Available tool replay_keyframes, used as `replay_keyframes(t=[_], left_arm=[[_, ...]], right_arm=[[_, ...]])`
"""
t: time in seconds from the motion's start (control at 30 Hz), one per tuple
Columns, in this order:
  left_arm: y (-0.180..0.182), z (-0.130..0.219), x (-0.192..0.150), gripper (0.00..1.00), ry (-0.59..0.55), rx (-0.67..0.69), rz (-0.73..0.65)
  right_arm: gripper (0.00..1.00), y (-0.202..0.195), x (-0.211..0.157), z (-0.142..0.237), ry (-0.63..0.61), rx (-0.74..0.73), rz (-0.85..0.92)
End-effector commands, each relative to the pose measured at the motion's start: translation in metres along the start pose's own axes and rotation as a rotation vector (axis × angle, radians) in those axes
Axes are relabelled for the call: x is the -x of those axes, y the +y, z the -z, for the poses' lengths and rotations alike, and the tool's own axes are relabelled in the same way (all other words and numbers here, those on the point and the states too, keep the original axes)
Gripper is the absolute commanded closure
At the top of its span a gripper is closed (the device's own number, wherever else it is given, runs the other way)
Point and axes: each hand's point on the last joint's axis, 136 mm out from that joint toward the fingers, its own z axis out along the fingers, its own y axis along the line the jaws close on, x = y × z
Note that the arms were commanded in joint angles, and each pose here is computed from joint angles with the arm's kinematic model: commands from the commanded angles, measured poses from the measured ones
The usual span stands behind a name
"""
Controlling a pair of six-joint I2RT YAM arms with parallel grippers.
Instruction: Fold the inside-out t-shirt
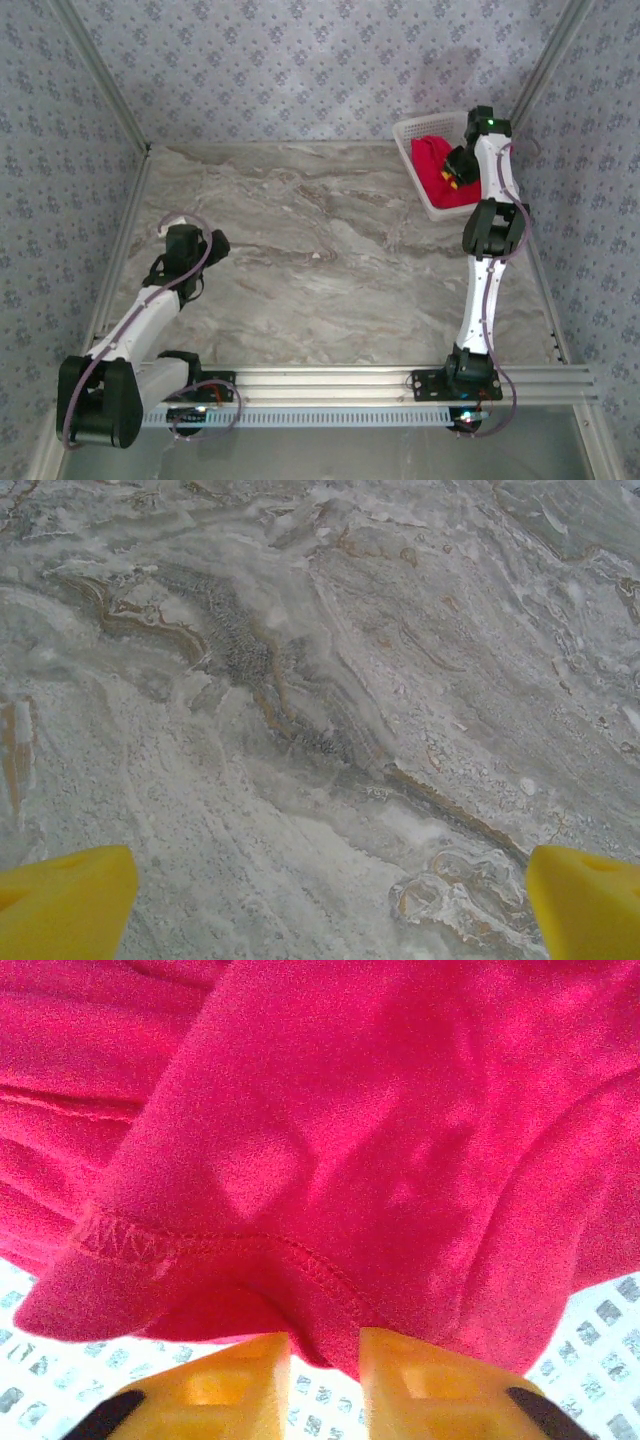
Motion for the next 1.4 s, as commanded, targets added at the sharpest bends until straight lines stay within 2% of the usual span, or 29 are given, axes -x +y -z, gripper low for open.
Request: replay_keyframes(t=[0.0,0.03,0.07,0.27,0.4,0.5,0.57,0.6,0.63,0.77,0.87,1.1,1.13,1.17,1.27,1.37], left_arm=[[-0.008,0.005,0.011,0.0,-0.015,-0.016,-0.007],[-0.007,0.005,0.011,0.0,-0.016,-0.016,-0.006],[-0.007,0.005,0.01,0.0,-0.015,-0.015,-0.006],[-0.008,0.001,0.008,0.0,-0.001,-0.014,-0.003],[-0.006,-0.001,0.005,0.0,0.01,-0.007,-0.005],[-0.007,-0.002,0.004,0.0,0.013,-0.011,-0.002],[-0.007,-0.003,0.003,0.0,0.016,-0.01,-0.002],[-0.006,-0.004,0.003,0.0,0.019,-0.008,-0.002],[-0.007,-0.004,0.003,0.0,0.022,-0.009,-0.003],[-0.008,-0.005,0.002,0.0,0.03,-0.011,-0.004],[-0.009,-0.006,0.002,0.0,0.03,-0.014,-0.003],[-0.009,-0.007,0.002,0.0,0.037,-0.007,-0.005],[-0.009,-0.007,0.002,0.0,0.037,-0.008,-0.005],[-0.009,-0.007,0.002,0.0,0.035,-0.008,-0.005],[-0.009,-0.007,0.002,0.0,0.036,-0.008,-0.006],[-0.009,-0.007,0.002,0.0,0.035,-0.006,-0.007]], right_arm=[[0.92,0.002,-0.006,0.005,0.032,0.01,-0.003],[0.98,0.002,-0.006,0.008,0.023,0.007,0.004],[1.0,0.003,-0.006,0.01,0.017,0.008,0.016],[1.0,0.007,-0.014,0.032,-0.059,0.04,0.089],[1.0,0.006,-0.009,0.061,-0.194,0.066,0.103],[0.98,-0.001,-0.002,0.072,-0.269,0.004,0.156],[0.59,-0.007,0.0,0.069,-0.27,-0.067,0.22],[0.51,-0.01,-0.004,0.064,-0.234,-0.108,0.268],[0.46,-0.017,-0.005,0.061,-0.202,-0.161,0.298],[0.4,-0.037,0.004,0.057,-0.166,-0.301,0.357],[0.26,-0.034,-0.001,0.048,-0.114,-0.243,0.361],[0.27,-0.013,-0.034,0.033,-0.018,-0.172,0.363],[0.23,-0.01,-0.037,0.031,-0.014,-0.168,0.355],[0.13,-0.008,-0.038,0.032,-0.027,-0.175,0.35],[0.02,-0.006,-0.05,0.038,-0.032,-0.211,0.385],[0.0,-0.002,-0.054,0.05,-0.059,-0.216,0.411]])
